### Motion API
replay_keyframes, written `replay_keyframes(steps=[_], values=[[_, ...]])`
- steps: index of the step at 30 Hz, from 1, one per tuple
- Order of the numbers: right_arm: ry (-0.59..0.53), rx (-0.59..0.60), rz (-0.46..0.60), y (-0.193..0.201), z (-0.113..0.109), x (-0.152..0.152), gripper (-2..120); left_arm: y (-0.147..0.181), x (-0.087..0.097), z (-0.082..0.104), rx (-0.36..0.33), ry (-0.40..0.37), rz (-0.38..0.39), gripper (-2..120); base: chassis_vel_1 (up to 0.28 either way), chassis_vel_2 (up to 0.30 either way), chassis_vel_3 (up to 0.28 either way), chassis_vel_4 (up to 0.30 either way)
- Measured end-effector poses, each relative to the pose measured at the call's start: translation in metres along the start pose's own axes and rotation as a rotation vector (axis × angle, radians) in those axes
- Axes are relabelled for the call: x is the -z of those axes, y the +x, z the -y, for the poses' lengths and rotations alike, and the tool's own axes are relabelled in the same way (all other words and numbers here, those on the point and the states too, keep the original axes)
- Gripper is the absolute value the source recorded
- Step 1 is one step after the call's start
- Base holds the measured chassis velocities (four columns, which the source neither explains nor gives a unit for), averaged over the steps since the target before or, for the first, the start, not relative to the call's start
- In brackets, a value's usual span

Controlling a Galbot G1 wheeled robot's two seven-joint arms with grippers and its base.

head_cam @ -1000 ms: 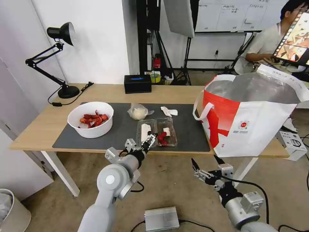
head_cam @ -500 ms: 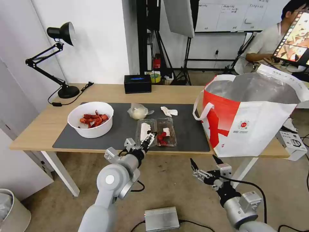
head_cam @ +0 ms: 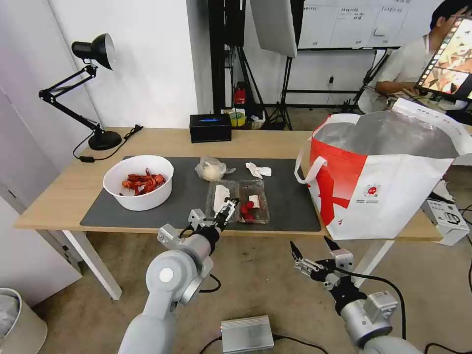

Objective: Pick up the trash from the table and place it into the takeout bag.

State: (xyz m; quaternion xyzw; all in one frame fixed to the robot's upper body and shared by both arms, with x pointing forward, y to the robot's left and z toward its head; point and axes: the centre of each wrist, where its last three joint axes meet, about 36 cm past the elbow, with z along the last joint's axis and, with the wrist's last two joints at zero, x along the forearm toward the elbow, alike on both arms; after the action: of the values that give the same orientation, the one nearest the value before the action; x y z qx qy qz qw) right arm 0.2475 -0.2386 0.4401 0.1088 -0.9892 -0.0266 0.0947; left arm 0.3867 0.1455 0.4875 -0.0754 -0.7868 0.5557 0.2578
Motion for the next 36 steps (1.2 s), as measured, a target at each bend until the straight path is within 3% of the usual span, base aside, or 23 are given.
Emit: replay_keyframes(steps=[36], values=[[0.000,0.004,0.006,0.0009,-0.0021,0.0001,100,0.0032,0.0079,0.0024,-0.048,-0.005,0.067,100,0.000,0.000,0.000,0.000]])
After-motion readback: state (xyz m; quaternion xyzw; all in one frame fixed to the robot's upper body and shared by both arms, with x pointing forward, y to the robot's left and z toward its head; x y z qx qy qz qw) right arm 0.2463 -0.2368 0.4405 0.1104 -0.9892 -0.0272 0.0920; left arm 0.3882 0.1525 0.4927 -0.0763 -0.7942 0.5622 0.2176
